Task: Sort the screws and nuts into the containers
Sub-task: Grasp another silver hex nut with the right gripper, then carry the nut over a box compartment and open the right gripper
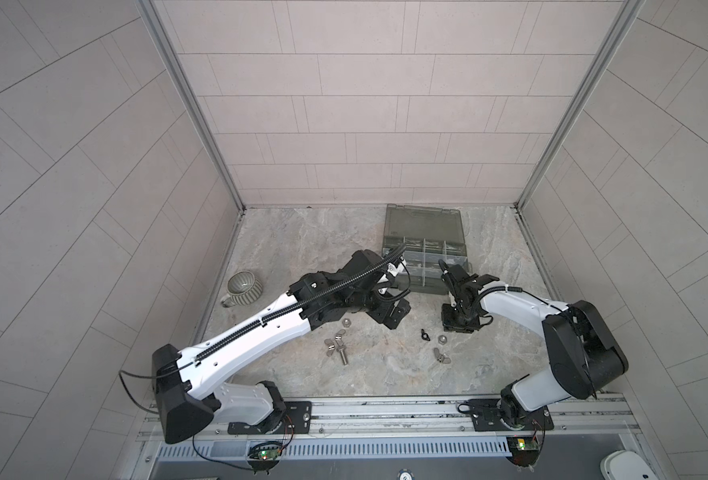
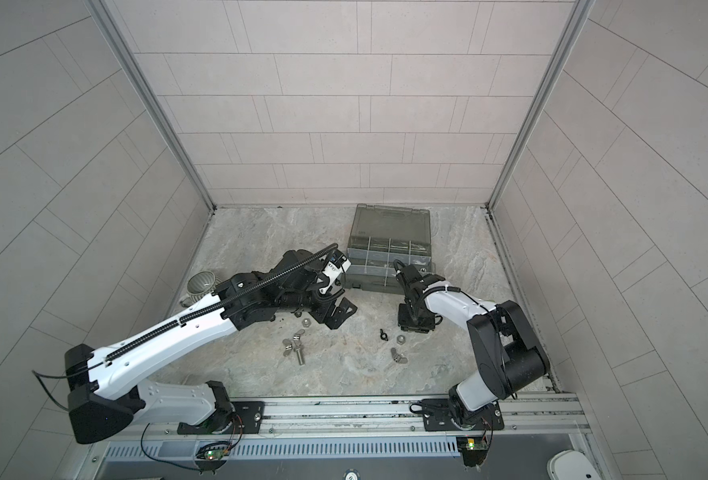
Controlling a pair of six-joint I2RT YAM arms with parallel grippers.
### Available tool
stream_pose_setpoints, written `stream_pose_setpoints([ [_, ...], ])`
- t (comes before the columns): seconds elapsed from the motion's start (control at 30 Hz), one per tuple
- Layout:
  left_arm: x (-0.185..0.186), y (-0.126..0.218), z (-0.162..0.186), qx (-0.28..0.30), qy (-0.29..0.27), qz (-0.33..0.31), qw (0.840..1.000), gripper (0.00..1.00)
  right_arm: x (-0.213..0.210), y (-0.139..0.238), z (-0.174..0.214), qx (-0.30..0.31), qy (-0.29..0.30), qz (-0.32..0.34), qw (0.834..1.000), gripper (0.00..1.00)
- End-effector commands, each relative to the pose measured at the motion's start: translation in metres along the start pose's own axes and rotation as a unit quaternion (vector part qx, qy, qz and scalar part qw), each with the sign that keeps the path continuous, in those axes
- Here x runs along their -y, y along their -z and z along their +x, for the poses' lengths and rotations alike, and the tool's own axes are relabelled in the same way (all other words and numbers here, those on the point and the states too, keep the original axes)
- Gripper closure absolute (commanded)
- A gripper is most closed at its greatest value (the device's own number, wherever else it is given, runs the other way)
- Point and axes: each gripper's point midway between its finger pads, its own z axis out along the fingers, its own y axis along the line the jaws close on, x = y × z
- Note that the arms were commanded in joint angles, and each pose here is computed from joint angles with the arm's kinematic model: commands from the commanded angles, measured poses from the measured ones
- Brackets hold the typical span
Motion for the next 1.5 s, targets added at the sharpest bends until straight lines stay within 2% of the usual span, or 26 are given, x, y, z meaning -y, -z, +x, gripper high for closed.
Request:
stream_pose_setpoints([
  [0.0, 0.000, 0.003, -0.002, 0.008, -0.008, -0.005, 1.000, 0.00, 0.002, 0.001, -0.005, 0.003, 0.000, 0.010, 1.000, 0.63],
  [0.47, -0.002, 0.001, -0.002, 0.006, -0.012, -0.010, 1.000, 0.00, 0.001, -0.002, -0.010, -0.001, -0.001, 0.010, 1.000, 0.64],
  [0.6, -0.002, 0.000, -0.002, 0.004, -0.014, -0.010, 1.000, 0.00, 0.003, -0.004, -0.007, -0.011, -0.002, 0.013, 1.000, 0.70],
  [0.8, -0.001, 0.000, -0.001, 0.004, -0.015, -0.008, 1.000, 0.00, 0.006, -0.002, -0.002, -0.017, -0.007, 0.017, 1.000, 0.72],
  [0.97, -0.001, -0.002, -0.003, 0.004, -0.021, -0.008, 1.000, 0.00, 0.006, 0.002, -0.001, -0.018, -0.008, 0.019, 1.000, 0.79],
  [1.2, -0.006, -0.006, -0.014, 0.003, -0.017, -0.015, 1.000, 0.00, 0.000, 0.028, -0.014, 0.005, -0.006, 0.009, 1.000, 0.80],
  [1.47, -0.018, -0.018, -0.031, -0.011, -0.013, -0.021, 1.000, 0.00, -0.003, 0.078, -0.058, 0.058, -0.021, -0.011, 0.998, 0.81],
])
